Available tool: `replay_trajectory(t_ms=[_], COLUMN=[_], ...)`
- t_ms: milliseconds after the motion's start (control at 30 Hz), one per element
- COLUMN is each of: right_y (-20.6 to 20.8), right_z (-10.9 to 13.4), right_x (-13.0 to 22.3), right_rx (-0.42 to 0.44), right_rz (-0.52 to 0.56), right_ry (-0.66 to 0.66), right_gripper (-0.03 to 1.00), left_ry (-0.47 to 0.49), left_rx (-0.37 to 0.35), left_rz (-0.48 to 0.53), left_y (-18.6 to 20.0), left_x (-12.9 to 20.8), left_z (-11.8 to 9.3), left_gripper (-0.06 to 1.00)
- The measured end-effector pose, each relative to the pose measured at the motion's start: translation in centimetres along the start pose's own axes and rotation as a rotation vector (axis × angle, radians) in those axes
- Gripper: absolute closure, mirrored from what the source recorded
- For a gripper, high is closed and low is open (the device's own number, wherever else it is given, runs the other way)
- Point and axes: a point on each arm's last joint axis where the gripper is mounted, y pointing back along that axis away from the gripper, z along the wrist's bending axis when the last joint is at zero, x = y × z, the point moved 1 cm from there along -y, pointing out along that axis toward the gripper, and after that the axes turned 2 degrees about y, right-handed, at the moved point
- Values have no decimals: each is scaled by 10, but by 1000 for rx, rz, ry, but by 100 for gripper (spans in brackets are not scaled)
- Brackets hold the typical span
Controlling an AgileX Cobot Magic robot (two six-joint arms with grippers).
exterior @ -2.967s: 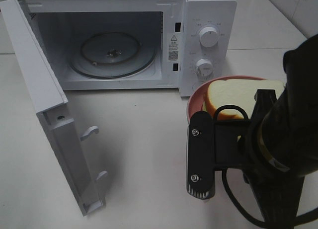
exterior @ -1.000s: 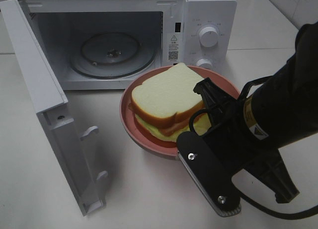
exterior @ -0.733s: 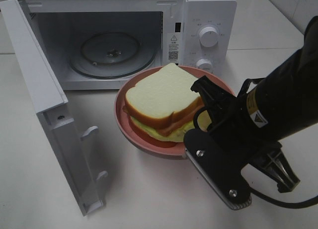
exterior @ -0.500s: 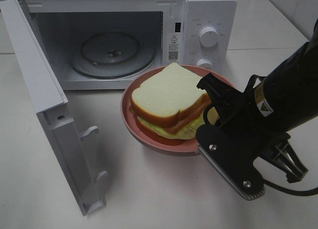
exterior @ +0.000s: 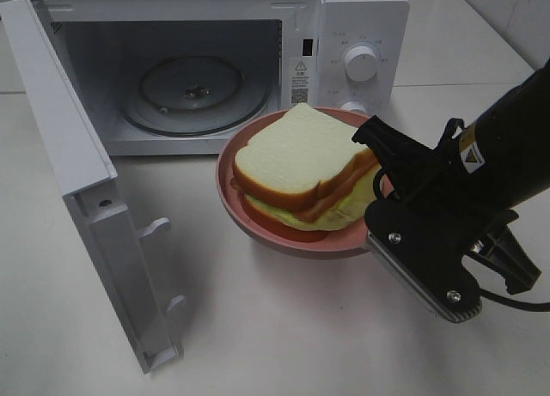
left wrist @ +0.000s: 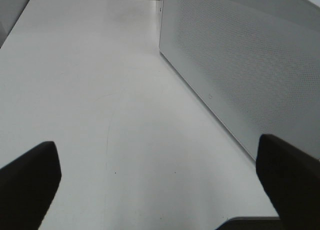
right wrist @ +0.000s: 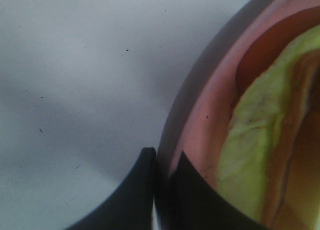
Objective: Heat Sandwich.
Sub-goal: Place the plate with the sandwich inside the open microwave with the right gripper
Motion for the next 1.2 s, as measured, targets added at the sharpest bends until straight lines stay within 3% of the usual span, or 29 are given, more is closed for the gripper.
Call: replay_trajectory(t_ms=[267, 467, 1200], right_y=[-2, -13, -47], right_z=[-6, -9, -69], right_x=[0, -1, -13], right_rx=[52, 39, 105], right_rz=[1, -5, -29], right_ry=[1, 3, 51], right_gripper=[94, 94, 94], left_ry=[0, 0, 0], left_rx=[0, 0, 0], left_rz=[0, 0, 0], left_y=[0, 0, 0], left_x=[0, 0, 0], left_z=[0, 0, 0], left_gripper=[-5, -5, -5])
